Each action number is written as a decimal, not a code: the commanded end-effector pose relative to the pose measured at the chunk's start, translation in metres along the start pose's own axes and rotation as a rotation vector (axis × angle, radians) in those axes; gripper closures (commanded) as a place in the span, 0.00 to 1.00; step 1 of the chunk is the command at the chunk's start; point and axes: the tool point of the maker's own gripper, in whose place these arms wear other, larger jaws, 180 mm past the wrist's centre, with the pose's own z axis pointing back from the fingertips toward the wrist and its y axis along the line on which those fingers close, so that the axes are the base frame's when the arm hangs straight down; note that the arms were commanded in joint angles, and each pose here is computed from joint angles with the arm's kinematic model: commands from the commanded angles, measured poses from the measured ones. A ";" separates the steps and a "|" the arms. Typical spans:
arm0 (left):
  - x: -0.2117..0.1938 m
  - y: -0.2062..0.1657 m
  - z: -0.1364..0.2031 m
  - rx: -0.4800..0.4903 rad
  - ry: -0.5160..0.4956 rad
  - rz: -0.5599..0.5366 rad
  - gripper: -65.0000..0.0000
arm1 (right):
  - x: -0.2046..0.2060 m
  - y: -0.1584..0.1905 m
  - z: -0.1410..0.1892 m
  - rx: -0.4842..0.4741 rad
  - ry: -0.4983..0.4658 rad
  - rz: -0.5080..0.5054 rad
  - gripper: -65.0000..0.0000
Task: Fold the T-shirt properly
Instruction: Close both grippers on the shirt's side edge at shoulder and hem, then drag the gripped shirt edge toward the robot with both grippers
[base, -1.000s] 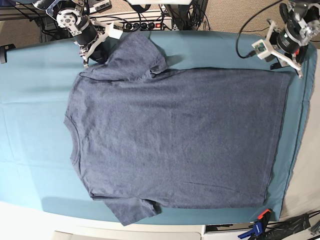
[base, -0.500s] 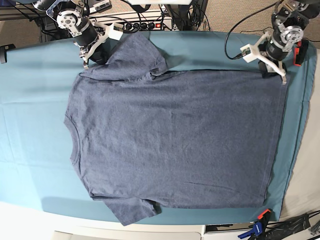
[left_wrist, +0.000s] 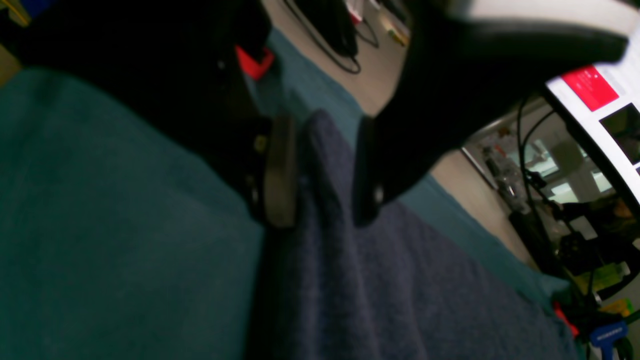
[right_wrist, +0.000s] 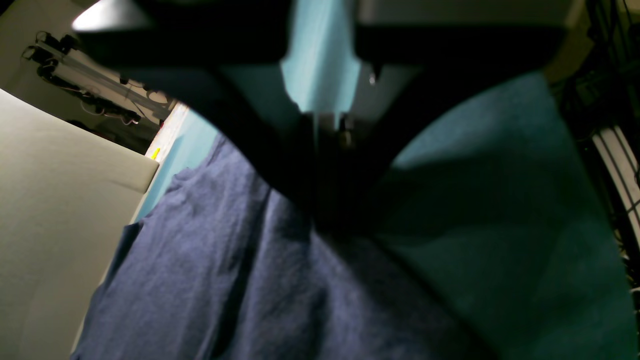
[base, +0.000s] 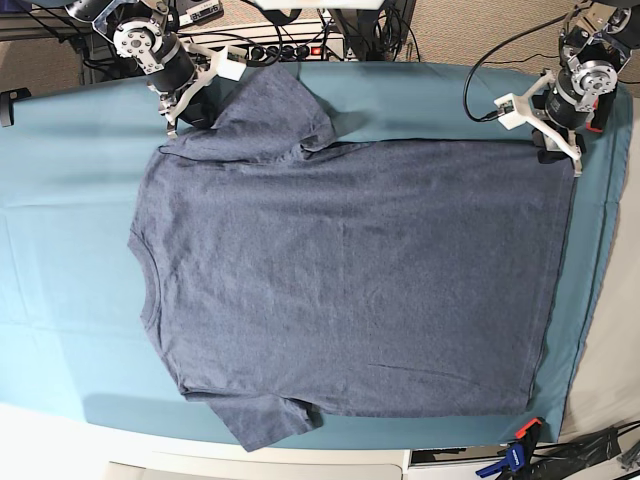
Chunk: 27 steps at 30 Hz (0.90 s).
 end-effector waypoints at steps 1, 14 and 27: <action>-0.011 -0.009 0.001 -0.049 0.035 -0.015 0.67 | 0.002 0.012 0.002 0.057 -0.017 0.003 1.00; -0.010 -0.001 0.000 0.002 0.034 0.009 1.00 | 0.002 0.012 0.002 0.057 -0.017 0.003 1.00; -0.005 0.018 0.007 0.087 0.044 0.122 1.00 | -0.006 0.007 0.005 0.014 0.039 -0.012 1.00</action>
